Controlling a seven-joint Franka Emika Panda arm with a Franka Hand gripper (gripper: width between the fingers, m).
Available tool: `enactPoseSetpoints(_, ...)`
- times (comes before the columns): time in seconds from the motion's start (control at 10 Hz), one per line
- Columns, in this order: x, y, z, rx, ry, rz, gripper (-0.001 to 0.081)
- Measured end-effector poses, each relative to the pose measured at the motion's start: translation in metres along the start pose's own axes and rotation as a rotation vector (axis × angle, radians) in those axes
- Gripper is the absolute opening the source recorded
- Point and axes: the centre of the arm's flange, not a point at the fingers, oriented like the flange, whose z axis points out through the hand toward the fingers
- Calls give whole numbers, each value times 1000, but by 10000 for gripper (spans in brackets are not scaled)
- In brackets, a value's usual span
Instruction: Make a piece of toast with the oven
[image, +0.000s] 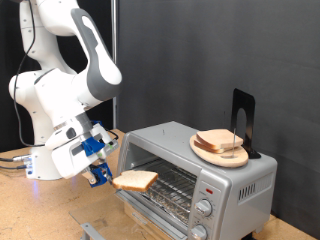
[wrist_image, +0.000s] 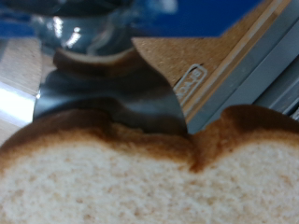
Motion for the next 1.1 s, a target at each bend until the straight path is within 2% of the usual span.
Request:
enactPoseSetpoints(0.1, 3, 1, 0, 8, -28, -62, 411)
enactPoseSetpoints(0.3, 14, 1, -2, 18, -128, -249, 411)
enactPoseSetpoints(0.4, 19, 0, -2, 2, -181, -305, 411)
enactPoseSetpoints(0.5, 25, -3, -2, -21, -208, -334, 411)
enactPoseSetpoints(0.8, 39, -17, 3, -53, -195, -385, 411)
enactPoseSetpoints(1.1, 45, -42, 14, -137, -212, -449, 411)
